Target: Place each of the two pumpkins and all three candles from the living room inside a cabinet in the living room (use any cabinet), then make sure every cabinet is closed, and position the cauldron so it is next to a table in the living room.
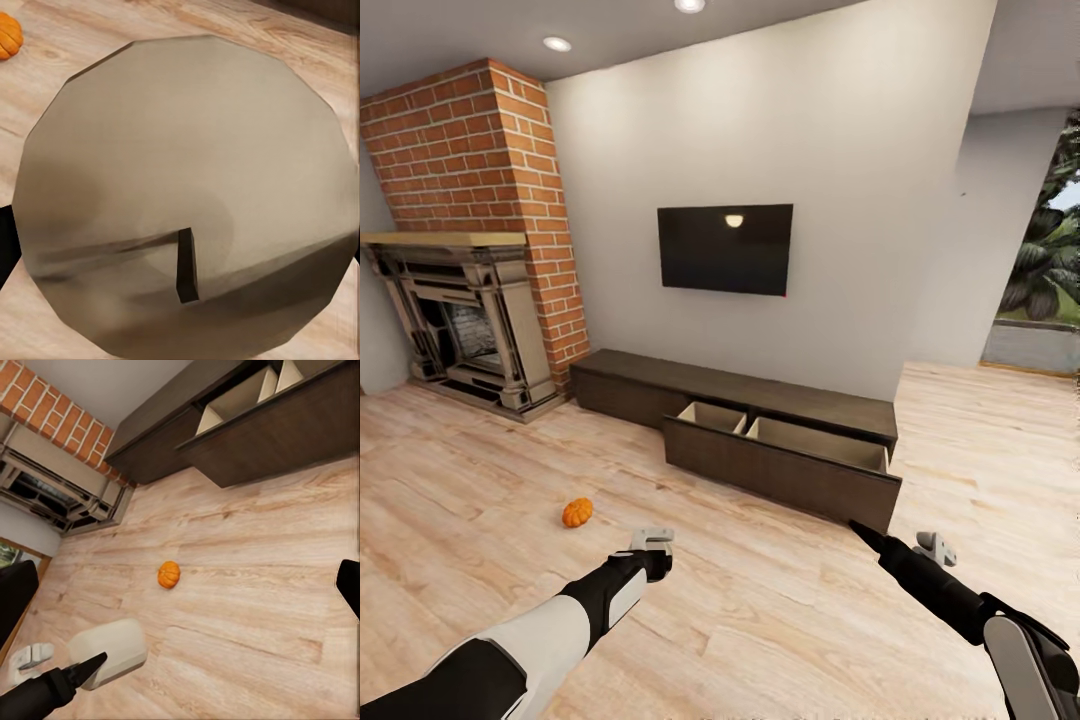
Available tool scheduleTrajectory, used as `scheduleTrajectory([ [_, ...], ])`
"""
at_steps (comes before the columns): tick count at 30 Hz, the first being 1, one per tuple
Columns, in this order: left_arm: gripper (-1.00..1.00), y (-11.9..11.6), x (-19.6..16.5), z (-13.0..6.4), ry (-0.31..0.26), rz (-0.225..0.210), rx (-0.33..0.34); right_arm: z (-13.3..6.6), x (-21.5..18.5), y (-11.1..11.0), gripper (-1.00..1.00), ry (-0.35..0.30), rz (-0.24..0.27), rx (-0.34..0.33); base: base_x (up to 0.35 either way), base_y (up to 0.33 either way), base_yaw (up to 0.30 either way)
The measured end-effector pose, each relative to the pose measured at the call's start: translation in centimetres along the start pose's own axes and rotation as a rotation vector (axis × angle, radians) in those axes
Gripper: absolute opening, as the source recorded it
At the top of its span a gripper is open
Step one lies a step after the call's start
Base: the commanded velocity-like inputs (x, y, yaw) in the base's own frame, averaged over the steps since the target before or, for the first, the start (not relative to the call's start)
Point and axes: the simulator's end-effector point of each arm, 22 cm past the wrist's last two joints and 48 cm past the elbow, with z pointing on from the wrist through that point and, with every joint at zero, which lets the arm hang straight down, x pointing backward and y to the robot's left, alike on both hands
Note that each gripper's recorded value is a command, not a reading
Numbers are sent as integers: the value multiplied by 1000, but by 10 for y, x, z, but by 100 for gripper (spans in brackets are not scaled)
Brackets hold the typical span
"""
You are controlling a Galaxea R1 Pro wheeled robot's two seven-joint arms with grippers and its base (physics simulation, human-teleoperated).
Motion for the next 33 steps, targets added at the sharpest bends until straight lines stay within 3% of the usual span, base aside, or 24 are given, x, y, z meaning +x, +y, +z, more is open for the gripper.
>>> scheduleTrajectory([
  [15,-100,0,10,7,19,0,0,3,5,2,100,13,3,-31,0,0,-163],
  [33,-100,0,23,15,44,0,0,7,12,-6,100,30,12,-21,0,0,-163],
])
